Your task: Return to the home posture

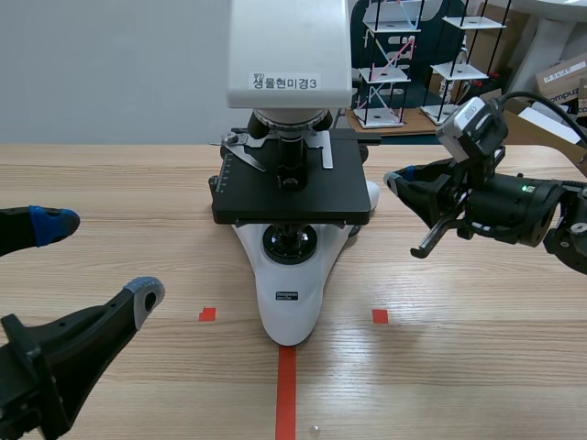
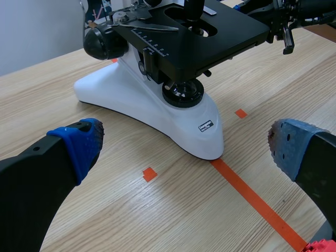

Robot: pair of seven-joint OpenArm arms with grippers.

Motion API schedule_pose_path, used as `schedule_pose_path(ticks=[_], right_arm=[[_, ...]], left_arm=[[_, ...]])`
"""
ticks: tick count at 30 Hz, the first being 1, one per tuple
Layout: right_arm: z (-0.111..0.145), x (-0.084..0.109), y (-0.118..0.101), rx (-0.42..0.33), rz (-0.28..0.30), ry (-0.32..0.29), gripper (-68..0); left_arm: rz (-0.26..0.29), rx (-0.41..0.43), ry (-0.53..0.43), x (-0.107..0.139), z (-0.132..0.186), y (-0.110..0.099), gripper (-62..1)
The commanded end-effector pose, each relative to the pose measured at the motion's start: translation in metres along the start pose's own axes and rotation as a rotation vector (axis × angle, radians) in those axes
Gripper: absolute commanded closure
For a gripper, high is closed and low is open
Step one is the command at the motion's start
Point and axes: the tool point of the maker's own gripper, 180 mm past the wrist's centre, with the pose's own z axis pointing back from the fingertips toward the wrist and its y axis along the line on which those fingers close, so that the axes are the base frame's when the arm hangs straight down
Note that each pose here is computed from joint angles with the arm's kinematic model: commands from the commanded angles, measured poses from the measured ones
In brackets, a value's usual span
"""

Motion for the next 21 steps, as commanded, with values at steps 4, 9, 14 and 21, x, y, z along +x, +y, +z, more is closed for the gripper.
schedule_pose_path(ticks=[4, 9, 14, 21], right_arm=[[-0.001, 0.016, -0.011, -0.016, 0.02, -0.042, -0.7], [-0.001, 0.016, -0.01, -0.015, 0.019, -0.047, -0.7], [0.002, 0.011, -0.007, -0.024, 0.011, -0.046, -0.7], [0.036, 0.001, 0.001, -0.119, 0.005, -0.087, -25.3]], left_arm=[[-0.002, -0.002, -0.035, 0.01, -0.001, 0.0, -62.3], [-0.002, -0.002, -0.035, 0.01, -0.001, 0.0, -62.3], [-0.002, -0.002, -0.034, 0.009, -0.001, 0.0, -62.3], [-0.002, -0.002, -0.035, 0.009, -0.001, 0.0, -62.3]])
